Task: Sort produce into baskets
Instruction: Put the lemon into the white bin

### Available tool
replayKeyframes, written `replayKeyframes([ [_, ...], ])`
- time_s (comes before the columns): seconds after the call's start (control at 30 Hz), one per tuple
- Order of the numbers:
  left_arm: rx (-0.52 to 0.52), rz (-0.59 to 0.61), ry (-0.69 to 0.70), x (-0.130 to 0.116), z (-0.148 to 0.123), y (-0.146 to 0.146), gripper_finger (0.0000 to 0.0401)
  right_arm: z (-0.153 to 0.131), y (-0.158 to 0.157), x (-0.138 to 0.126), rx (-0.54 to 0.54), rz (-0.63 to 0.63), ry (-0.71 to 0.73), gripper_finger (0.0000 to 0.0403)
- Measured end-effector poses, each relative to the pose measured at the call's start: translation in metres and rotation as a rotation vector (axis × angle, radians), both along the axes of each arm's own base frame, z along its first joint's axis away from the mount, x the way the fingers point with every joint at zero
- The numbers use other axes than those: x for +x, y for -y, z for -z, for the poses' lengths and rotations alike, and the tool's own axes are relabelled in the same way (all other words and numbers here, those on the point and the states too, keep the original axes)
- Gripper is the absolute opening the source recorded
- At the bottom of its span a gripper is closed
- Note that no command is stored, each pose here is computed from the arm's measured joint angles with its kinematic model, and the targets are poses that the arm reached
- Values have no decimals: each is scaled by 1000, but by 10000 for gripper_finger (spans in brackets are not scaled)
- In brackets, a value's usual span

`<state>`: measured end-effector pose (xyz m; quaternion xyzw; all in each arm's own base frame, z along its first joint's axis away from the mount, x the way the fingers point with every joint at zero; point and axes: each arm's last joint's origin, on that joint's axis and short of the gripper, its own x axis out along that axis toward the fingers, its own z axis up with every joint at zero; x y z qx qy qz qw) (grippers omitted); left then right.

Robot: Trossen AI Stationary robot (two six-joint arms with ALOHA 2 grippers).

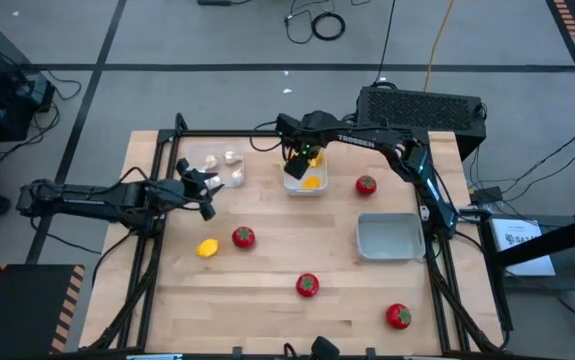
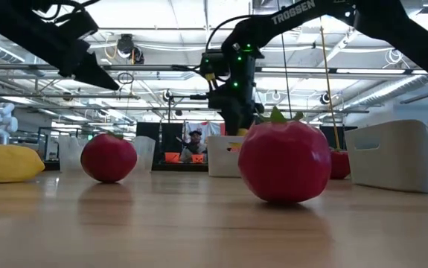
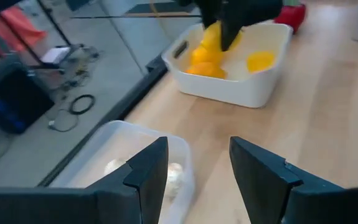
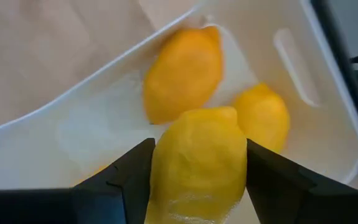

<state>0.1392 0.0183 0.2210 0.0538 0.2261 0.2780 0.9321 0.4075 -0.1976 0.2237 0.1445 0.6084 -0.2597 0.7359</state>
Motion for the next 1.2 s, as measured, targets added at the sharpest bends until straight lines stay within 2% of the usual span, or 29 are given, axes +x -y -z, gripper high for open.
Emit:
replayKeyframes([
  [0.4,1,27,9,1,-1,0,180,-2,2,-3,15,9,-12,289],
  [0.63,6,30,-3,1,-1,0,180,-47,-2,6,-42,2,99,299],
  [0.77,6,29,-3,1,-1,0,180,-70,-23,24,-97,-100,222,299],
  [1.0,48,-55,-31,-2,1,-3,180,-76,-85,62,-187,-357,376,299],
  [1.2,0,26,-86,-3,6,-1,180,-71,-144,87,-226,-572,521,299],
])
